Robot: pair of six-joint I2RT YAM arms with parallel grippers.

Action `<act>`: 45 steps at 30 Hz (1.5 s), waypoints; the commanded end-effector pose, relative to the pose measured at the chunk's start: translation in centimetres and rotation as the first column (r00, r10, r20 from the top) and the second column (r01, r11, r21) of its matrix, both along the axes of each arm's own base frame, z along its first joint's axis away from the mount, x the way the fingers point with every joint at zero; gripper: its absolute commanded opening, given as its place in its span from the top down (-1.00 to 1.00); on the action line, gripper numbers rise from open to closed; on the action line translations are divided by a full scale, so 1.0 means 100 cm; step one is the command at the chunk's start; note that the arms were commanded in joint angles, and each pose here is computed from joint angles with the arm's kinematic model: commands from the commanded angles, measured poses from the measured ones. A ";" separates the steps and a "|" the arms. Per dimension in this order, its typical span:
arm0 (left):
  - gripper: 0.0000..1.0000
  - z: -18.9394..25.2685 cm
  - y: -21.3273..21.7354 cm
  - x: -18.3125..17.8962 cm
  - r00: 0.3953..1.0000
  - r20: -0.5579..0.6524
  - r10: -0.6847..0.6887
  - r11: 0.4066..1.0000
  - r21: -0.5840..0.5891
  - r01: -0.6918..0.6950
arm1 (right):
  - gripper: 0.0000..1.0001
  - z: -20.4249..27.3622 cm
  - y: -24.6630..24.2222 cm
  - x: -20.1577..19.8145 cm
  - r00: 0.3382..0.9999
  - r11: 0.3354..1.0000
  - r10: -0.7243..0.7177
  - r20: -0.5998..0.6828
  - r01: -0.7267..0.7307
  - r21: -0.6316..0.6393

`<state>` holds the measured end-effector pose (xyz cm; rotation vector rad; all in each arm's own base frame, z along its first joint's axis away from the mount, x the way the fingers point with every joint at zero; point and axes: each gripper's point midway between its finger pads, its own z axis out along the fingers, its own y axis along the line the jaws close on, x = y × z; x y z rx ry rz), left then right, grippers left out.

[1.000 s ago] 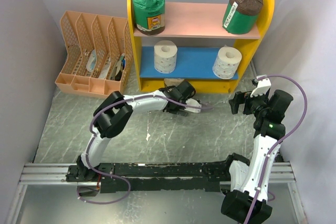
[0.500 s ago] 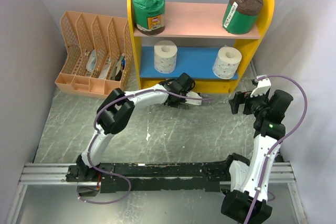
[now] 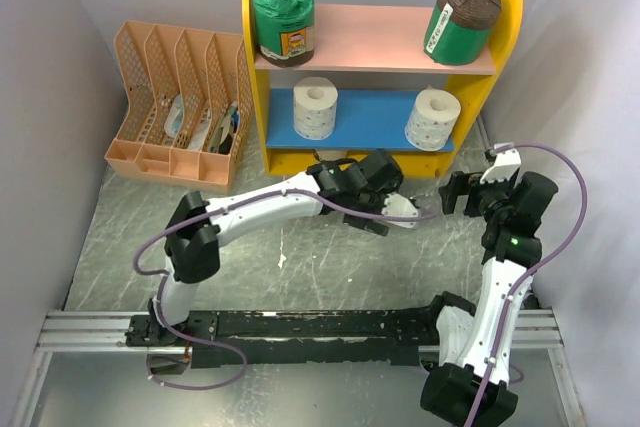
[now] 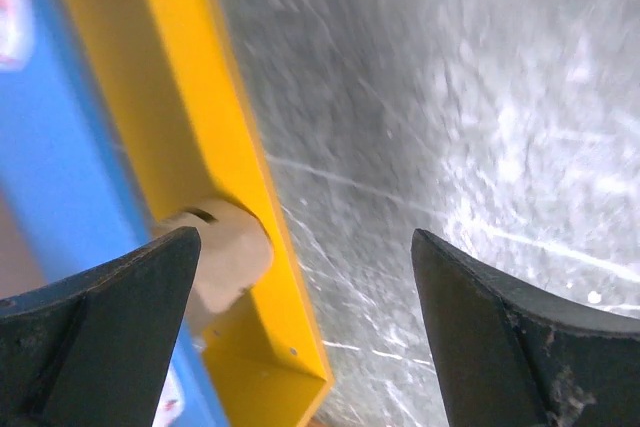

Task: Place and organize the paper towels onto the shelf

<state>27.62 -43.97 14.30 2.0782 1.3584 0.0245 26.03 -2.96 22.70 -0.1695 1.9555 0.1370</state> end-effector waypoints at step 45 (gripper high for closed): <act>-0.95 0.195 0.476 0.033 0.121 -0.404 0.907 -0.237 -0.725 -0.647 | -1.00 0.005 -0.032 0.012 0.966 0.963 -0.260 0.010 0.258 0.078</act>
